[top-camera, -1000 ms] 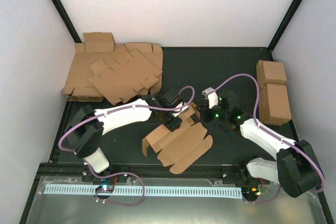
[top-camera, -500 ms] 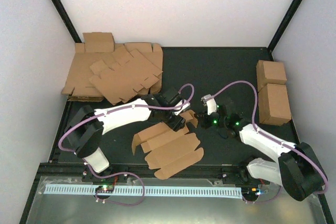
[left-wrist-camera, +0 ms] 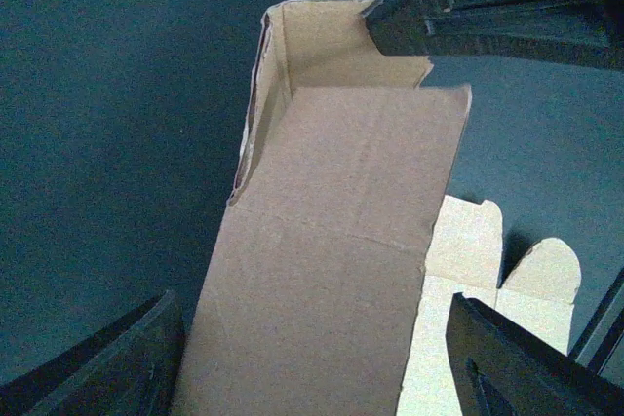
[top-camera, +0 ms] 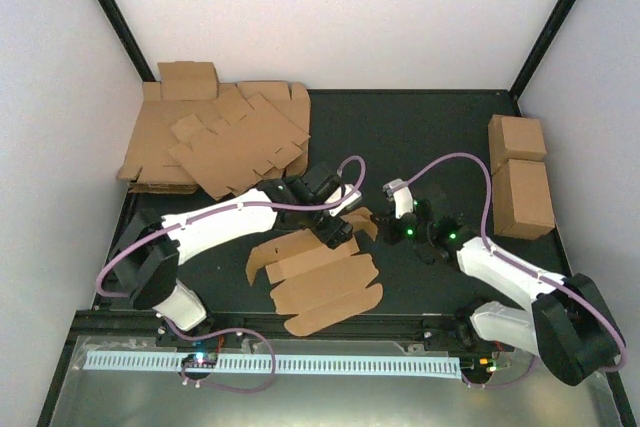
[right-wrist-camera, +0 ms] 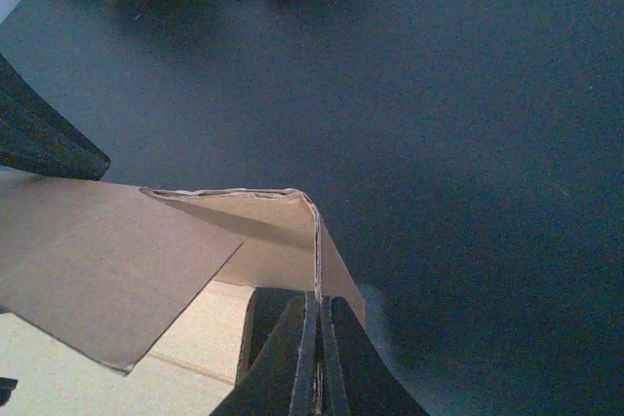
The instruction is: Fold the paper box
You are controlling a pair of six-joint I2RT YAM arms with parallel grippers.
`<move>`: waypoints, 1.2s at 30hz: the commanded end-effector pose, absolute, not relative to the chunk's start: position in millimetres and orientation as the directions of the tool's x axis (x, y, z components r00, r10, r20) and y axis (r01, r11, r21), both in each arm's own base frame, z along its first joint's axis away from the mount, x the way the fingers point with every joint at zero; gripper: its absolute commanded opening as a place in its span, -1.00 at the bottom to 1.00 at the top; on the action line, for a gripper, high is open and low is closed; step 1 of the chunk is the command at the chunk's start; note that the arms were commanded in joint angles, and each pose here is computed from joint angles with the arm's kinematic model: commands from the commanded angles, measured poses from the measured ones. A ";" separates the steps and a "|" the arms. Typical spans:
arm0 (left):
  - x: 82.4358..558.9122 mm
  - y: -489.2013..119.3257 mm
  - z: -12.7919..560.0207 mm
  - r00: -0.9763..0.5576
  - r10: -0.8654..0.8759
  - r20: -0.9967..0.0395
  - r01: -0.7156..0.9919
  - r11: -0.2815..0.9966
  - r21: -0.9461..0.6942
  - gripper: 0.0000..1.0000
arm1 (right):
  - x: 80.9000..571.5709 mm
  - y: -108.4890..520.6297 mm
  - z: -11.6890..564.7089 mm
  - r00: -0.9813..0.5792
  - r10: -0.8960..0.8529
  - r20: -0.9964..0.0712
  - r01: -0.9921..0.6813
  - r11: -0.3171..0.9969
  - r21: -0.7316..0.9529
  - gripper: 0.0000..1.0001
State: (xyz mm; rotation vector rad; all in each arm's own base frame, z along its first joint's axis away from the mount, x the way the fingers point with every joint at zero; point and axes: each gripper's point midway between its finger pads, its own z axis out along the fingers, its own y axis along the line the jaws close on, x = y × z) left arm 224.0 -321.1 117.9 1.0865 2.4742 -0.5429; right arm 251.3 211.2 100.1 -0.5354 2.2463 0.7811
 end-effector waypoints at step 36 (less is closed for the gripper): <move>240.7 -242.9 167.2 -0.760 0.441 -0.477 0.647 0.584 -0.491 0.45 | 254.7 229.2 143.0 -0.314 -0.247 -0.917 -0.798 0.591 0.114 -0.96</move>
